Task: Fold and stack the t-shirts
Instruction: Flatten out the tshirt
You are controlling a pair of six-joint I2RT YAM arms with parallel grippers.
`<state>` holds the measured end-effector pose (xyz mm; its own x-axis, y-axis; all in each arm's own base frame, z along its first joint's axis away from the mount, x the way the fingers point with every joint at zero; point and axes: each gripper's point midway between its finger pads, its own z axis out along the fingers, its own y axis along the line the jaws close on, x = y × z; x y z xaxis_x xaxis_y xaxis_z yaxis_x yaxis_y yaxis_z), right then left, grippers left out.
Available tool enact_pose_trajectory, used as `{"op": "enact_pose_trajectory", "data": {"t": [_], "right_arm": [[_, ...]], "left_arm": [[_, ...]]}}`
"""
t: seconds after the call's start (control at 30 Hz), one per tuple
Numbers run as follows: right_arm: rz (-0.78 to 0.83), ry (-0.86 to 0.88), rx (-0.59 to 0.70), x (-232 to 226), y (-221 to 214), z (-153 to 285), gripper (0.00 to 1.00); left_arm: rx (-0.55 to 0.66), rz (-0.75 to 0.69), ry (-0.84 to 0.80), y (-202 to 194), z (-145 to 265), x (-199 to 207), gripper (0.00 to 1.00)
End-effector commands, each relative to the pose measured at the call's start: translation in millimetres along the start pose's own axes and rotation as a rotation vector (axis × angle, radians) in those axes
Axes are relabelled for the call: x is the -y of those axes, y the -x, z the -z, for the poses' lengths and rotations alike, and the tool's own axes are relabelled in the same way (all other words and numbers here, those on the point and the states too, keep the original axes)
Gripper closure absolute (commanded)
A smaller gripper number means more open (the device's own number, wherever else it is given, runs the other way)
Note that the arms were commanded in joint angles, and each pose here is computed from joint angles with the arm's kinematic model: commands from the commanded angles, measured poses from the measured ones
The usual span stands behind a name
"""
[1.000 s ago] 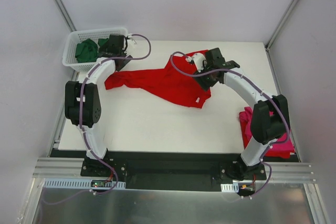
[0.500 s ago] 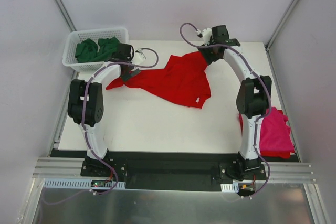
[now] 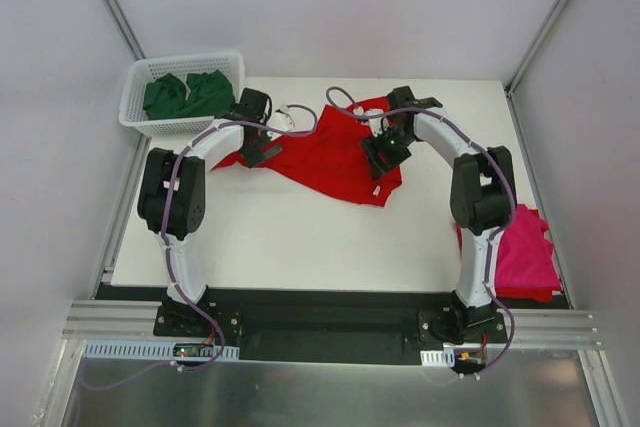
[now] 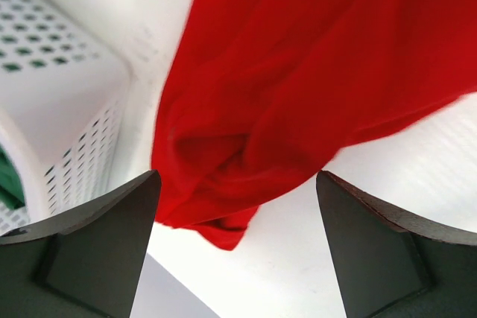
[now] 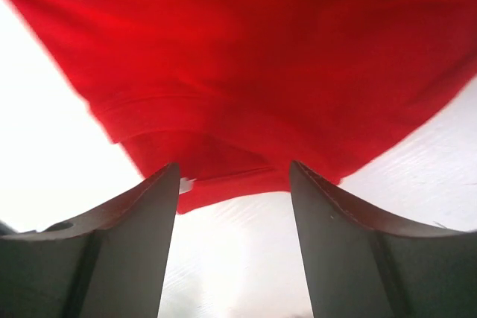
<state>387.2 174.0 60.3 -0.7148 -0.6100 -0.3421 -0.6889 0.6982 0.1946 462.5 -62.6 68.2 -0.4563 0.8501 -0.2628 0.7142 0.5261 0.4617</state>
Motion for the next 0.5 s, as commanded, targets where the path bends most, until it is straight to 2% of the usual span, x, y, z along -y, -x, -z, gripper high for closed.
{"op": "enact_pose_trajectory", "data": {"t": [0.0,0.3,0.47], "right_arm": [[0.027,0.108,0.059,-37,10,30,0.36],[0.049,0.248,0.014,-63,0,13,0.35],[0.065,0.246,-0.062,-61,-10,-10,0.33]], "left_arm": [[0.038,0.015,-0.033,6,16,9,0.14],[-0.038,0.006,-0.076,-12,-12,22,0.14],[-0.056,0.025,-0.087,-17,-28,18,0.14]]}}
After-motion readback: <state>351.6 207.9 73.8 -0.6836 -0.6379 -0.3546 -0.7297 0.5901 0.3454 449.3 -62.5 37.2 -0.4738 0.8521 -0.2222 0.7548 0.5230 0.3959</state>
